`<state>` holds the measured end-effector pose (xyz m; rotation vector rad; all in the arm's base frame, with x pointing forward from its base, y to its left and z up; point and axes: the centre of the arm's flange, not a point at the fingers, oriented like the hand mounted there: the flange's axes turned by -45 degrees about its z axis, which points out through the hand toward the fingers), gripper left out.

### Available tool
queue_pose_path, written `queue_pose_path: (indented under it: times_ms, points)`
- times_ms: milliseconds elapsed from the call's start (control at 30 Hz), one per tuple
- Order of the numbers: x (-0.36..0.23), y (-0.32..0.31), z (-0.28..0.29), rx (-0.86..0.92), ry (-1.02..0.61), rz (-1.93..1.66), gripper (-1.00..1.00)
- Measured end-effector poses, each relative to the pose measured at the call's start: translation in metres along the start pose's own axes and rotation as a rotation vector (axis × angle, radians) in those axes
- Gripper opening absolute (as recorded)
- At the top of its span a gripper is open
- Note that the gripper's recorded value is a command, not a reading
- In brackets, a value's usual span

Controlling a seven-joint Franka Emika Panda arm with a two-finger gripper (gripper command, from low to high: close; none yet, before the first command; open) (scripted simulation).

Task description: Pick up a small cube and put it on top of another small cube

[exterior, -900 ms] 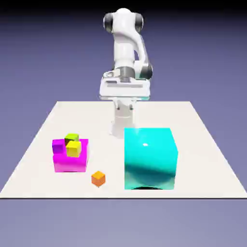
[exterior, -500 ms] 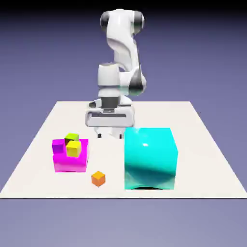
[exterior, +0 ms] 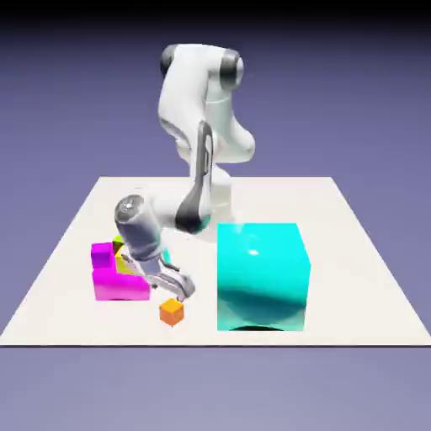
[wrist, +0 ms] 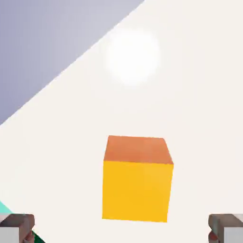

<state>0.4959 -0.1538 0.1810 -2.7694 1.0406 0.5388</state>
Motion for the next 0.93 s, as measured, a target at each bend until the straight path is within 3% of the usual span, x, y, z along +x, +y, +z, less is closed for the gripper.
queue_pose_path:
  times_ms: [100, 133, 200, 333, 633, 700, 833, 867, 933]
  points:
    - [0.007, 0.0, 0.059, 0.0, 0.0, 0.0, 0.0]
    - [0.007, 0.0, 0.069, 0.0, 0.0, 0.0, -1.0]
    - [0.007, 0.0, 0.069, 0.001, 0.0, 0.0, -1.0]
    - [-0.001, 0.006, -0.009, -0.002, 0.002, -0.007, -1.0]
    - [-0.046, 0.143, -0.14, -0.033, 0.003, -0.079, -1.0]
    - [-0.052, 0.151, -0.147, -0.033, 0.0, -0.089, -1.0]
    - [-0.045, 0.15, -0.081, -0.035, 0.0, -0.096, -1.0]
    - [-0.045, 0.15, -0.079, -0.036, 0.0, -0.096, 1.0]
    - [-0.045, 0.15, -0.079, -0.039, 0.0, -0.095, 1.0]
